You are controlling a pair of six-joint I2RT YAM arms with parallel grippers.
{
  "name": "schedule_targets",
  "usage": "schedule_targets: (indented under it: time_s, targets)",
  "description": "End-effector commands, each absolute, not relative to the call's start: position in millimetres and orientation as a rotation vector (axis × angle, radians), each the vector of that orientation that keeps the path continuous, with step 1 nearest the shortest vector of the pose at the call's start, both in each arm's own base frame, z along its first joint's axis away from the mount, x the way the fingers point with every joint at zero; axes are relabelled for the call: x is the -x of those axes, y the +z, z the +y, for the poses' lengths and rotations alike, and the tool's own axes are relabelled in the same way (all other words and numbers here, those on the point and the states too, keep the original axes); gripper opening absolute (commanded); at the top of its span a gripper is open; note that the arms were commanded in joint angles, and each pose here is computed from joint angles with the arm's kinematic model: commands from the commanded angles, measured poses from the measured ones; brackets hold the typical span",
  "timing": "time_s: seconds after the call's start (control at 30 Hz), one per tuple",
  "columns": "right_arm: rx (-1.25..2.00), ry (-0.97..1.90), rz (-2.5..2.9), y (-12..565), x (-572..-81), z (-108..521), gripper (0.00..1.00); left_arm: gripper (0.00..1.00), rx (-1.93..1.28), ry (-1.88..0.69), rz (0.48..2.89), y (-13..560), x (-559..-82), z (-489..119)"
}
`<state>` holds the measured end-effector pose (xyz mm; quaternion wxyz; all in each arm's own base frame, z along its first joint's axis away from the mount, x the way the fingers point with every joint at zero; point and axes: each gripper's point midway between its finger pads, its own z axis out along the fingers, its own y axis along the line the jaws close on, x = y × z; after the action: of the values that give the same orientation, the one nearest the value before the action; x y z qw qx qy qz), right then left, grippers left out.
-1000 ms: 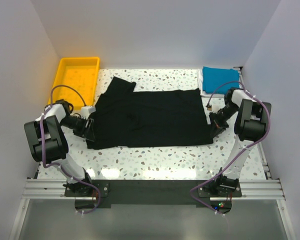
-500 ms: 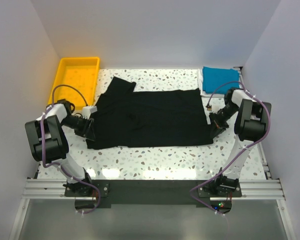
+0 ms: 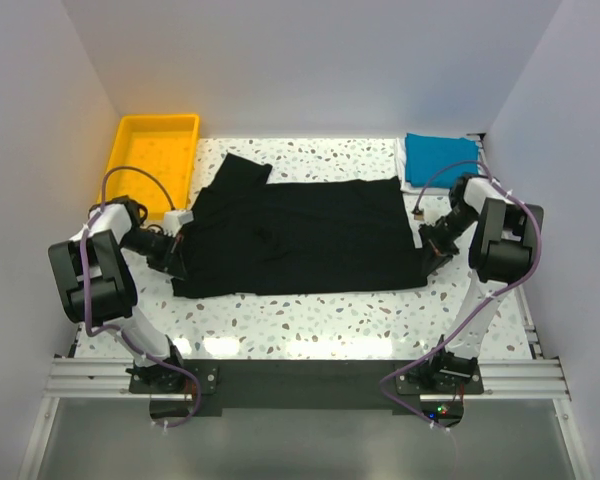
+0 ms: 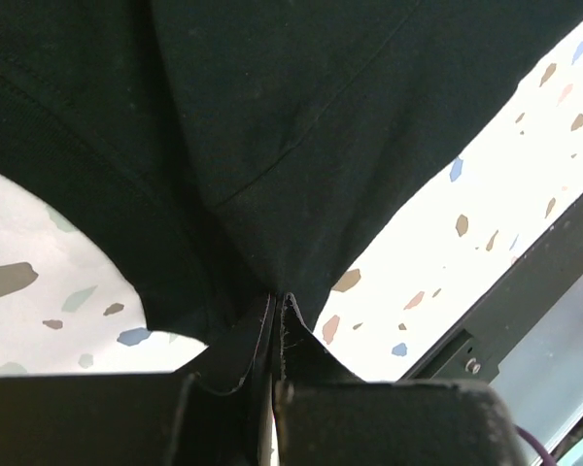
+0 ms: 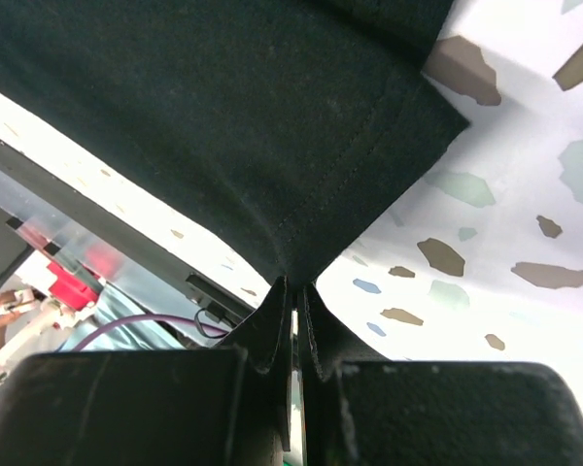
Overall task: Fold and stack the t-shirts
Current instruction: Fold the tshirt
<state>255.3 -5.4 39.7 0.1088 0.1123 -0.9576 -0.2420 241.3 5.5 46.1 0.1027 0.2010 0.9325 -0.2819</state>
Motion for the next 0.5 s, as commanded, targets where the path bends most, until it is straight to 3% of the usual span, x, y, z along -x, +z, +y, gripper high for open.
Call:
schedule_targets:
  time_s: [0.0,0.23,0.47]
  targets:
    - [-0.391,-0.686,-2.873,65,-260,-12,0.0,0.0,-0.663,-0.85,2.703,67,-236,4]
    - [-0.471,-0.613,-2.885,79,-250,-21,0.0,0.0,-0.778,-0.85,2.672,80,-217,6]
    - [-0.508,-0.544,-2.848,58,-233,-29,0.0,0.0,-0.828,-0.823,2.744,57,-191,15]
